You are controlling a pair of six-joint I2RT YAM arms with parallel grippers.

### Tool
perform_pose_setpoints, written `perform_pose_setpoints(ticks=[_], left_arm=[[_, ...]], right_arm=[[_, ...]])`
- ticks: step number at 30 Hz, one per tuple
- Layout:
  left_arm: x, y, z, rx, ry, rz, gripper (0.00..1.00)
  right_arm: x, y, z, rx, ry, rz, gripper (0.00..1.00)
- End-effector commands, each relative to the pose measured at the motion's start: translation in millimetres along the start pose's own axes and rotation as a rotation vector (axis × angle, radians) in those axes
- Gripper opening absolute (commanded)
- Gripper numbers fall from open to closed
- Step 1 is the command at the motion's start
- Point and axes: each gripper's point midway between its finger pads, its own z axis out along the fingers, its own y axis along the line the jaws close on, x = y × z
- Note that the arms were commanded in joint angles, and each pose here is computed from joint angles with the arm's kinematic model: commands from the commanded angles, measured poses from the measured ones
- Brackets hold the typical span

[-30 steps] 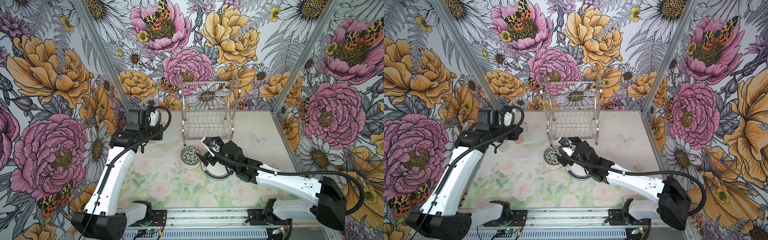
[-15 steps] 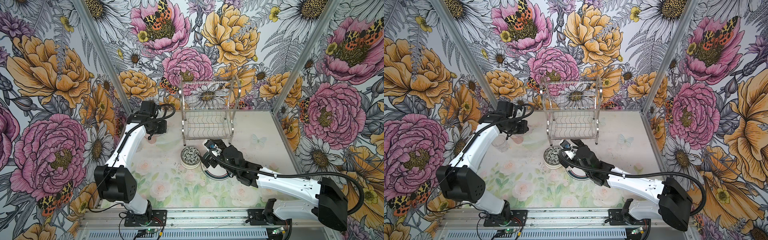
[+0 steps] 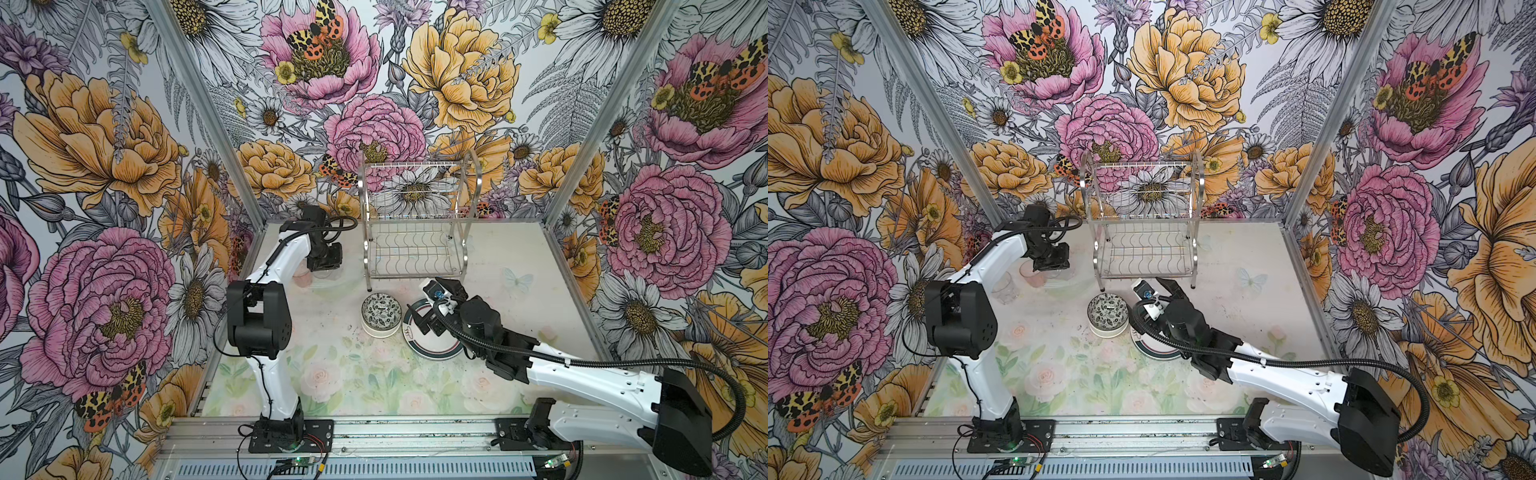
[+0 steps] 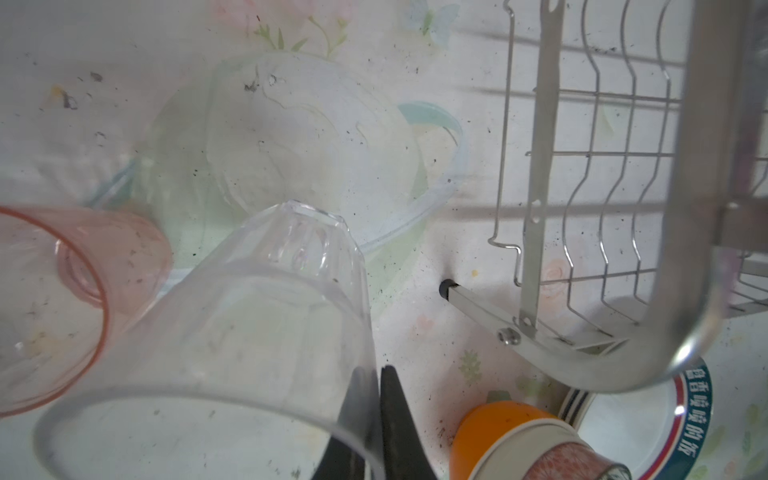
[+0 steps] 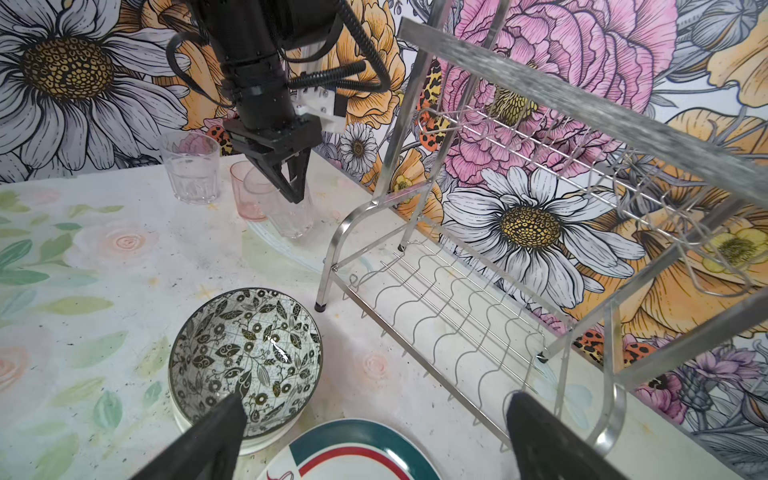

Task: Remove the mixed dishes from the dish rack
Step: 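Lower the clear cup upside down beside the pink cup and open the left gripper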

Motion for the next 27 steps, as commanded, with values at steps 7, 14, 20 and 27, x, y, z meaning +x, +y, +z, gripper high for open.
perform_pose_setpoints(ticks=[7,14,20,27], left_arm=[[-21.8,4.0,9.2,-0.034,-0.036,-0.028,0.00],[-24.5,7.2,24.6,-0.045,-0.008,-0.023,0.00],[-23.0,1.9,29.9,-0.024,0.006,-0.019,0.00],[-22.2,2.8,29.8,-0.029,0.007,-0.021,0.13]], right_arm=[[-1.2,-5.4,-6.1,0.035,-0.020,-0.002,1.00],[1.2,-6.3,-5.1,0.042,-0.011,-0.006,1.00],[2.3,-5.6,-4.5,0.041,-0.007,-0.010,1.00],[3.9,-4.1,-2.2,0.036,0.004,-0.019,1.00]])
